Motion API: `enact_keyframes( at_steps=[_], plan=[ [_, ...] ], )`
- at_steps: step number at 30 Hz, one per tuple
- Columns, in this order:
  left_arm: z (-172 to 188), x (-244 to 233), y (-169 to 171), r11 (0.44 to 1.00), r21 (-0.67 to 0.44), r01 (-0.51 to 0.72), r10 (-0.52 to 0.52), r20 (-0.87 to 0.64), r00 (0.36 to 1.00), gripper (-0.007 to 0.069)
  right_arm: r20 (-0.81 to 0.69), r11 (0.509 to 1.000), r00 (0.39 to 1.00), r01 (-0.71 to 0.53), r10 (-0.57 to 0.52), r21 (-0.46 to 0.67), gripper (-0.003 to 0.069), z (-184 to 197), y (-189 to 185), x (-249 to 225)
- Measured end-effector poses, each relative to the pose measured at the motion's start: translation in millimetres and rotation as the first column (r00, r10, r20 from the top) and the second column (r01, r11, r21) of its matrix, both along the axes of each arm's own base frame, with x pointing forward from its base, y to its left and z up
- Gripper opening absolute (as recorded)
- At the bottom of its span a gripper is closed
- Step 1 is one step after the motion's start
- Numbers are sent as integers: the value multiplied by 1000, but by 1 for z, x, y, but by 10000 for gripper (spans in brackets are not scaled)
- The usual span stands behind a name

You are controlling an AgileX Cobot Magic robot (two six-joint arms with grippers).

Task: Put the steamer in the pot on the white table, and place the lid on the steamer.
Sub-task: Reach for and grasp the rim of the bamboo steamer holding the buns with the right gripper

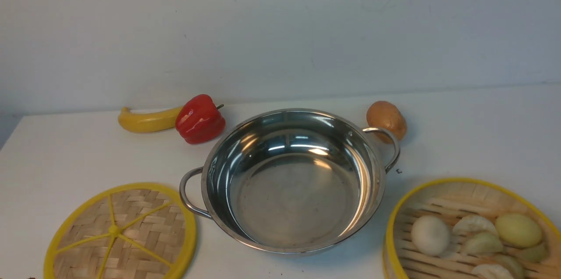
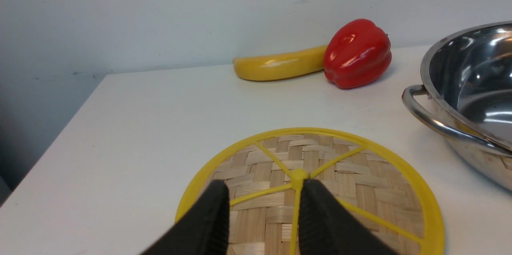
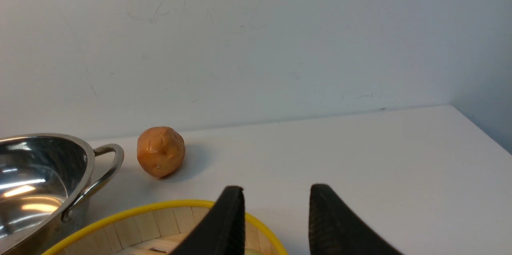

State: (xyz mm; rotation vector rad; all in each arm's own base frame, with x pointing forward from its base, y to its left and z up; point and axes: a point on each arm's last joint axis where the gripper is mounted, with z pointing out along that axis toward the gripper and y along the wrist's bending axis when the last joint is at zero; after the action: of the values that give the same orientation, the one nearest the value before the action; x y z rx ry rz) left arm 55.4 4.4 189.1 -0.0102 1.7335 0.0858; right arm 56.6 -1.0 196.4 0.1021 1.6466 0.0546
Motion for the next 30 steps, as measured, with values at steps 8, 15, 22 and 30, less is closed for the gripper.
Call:
enact_keyframes(
  at_steps=[8,15,22,30],
  plan=[
    [0,0,0,1000,0,0,0,0,1000,241,0,1000,1000,0,0,0,243,0,0,0],
    [0,0,0,1000,0,0,0,0,1000,241,0,1000,1000,0,0,0,243,0,0,0],
    [4,1,-4,936,-351,9,12,58,998,241,26,982,1000,-4,-1,187,243,2,1,0],
    [6,1,-9,745,-667,28,26,72,997,241,56,726,998,-28,-14,688,243,5,4,0]
  ],
)
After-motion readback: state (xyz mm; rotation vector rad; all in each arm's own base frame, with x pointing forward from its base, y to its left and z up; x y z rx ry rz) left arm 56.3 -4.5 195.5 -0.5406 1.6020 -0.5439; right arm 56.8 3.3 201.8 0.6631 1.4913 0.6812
